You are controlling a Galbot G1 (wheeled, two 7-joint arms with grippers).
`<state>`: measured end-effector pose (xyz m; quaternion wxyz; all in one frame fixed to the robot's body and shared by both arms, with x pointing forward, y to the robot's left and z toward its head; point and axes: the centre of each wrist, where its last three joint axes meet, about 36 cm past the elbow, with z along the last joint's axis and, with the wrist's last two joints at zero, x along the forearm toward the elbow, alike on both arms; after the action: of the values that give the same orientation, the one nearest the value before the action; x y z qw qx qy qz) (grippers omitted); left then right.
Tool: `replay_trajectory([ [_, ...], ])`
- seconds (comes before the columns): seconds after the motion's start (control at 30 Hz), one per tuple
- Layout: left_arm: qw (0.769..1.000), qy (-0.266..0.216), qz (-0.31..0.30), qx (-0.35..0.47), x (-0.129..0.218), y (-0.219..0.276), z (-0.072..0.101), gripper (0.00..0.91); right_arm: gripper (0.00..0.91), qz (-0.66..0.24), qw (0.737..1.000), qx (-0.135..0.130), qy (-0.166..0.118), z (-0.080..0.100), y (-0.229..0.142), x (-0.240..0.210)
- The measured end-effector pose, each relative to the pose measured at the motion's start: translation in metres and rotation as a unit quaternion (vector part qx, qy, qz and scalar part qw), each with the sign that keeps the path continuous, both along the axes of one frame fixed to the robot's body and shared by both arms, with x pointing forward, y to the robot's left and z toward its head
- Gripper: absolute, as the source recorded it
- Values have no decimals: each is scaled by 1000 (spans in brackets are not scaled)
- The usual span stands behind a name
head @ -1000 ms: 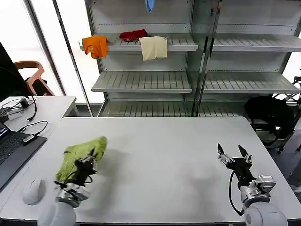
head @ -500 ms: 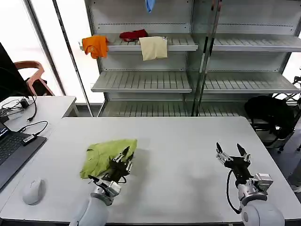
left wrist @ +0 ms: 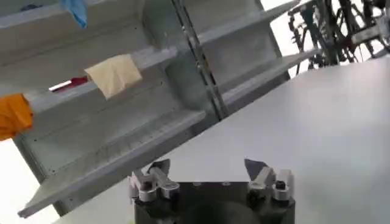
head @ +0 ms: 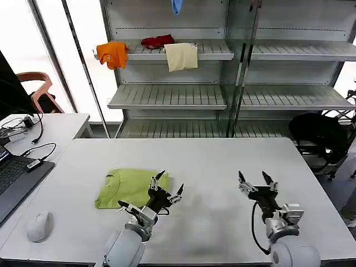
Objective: Fold and organize the clothes.
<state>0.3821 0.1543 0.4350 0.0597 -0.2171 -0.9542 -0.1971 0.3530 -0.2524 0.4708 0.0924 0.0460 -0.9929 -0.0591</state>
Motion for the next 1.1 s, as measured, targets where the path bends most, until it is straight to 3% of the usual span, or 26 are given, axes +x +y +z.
replay_trajectory([
  [0.1,1000,-5,9,-16,-1,14,12,907,907,30,999,22,15,-1,22,5],
  [0.27,998,-10,46,-35,-2,53,27,907,907,78,992,81,54,-11,70,17],
  [0.53,990,-7,123,-71,-11,114,34,907,907,138,970,155,127,-35,154,38],
  [0.63,986,-6,143,-80,-17,130,33,907,373,150,963,172,146,-39,176,44],
  [0.67,985,-6,149,-82,-18,134,33,907,0,152,961,176,151,-40,181,46],
  [1.1,977,-13,186,-103,-29,160,36,907,0,141,953,192,186,-41,207,55],
])
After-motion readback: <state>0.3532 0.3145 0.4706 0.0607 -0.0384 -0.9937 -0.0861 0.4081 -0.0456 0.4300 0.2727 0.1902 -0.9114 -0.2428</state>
